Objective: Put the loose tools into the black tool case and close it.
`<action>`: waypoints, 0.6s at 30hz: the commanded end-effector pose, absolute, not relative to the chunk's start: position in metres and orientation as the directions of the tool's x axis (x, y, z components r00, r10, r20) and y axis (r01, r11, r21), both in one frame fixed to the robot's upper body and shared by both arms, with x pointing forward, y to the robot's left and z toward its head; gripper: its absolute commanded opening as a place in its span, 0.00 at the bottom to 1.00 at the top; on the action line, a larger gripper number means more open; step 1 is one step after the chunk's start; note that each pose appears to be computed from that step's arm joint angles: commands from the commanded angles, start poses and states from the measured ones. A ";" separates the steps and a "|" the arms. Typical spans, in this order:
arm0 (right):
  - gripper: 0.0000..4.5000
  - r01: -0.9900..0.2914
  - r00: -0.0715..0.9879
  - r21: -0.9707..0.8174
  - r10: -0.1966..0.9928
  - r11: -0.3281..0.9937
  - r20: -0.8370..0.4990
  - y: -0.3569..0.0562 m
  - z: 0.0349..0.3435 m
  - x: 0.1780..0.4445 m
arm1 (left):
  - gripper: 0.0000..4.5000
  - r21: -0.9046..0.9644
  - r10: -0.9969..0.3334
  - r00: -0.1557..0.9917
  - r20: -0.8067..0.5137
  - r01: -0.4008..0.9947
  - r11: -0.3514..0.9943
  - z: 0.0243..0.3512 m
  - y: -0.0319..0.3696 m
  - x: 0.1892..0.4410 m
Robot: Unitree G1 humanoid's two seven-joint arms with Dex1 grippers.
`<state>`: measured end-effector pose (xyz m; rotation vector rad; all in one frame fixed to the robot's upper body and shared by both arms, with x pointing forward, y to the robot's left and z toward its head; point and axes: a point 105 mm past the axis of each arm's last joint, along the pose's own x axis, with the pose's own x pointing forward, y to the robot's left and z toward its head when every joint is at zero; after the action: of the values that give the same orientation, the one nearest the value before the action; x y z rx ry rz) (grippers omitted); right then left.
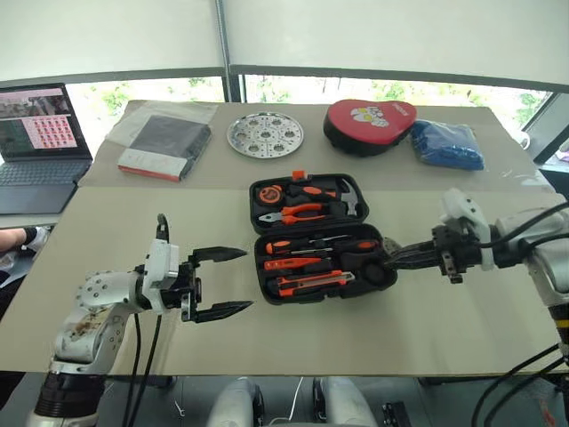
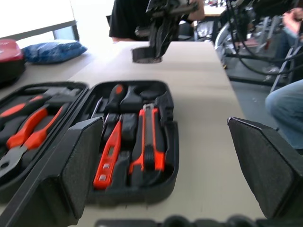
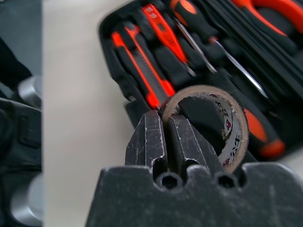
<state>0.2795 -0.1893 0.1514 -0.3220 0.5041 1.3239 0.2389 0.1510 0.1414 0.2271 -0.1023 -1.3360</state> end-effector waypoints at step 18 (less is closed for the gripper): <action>0.17 -0.959 0.178 -0.020 0.547 0.282 -0.818 -0.208 0.101 0.286 | 1.00 0.253 -0.950 0.309 -0.053 0.924 0.287 0.152 0.158 0.239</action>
<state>0.2928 -0.1945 0.1127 -0.6231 0.6929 1.2005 0.2392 0.1582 0.1398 0.2323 -0.0738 -1.2580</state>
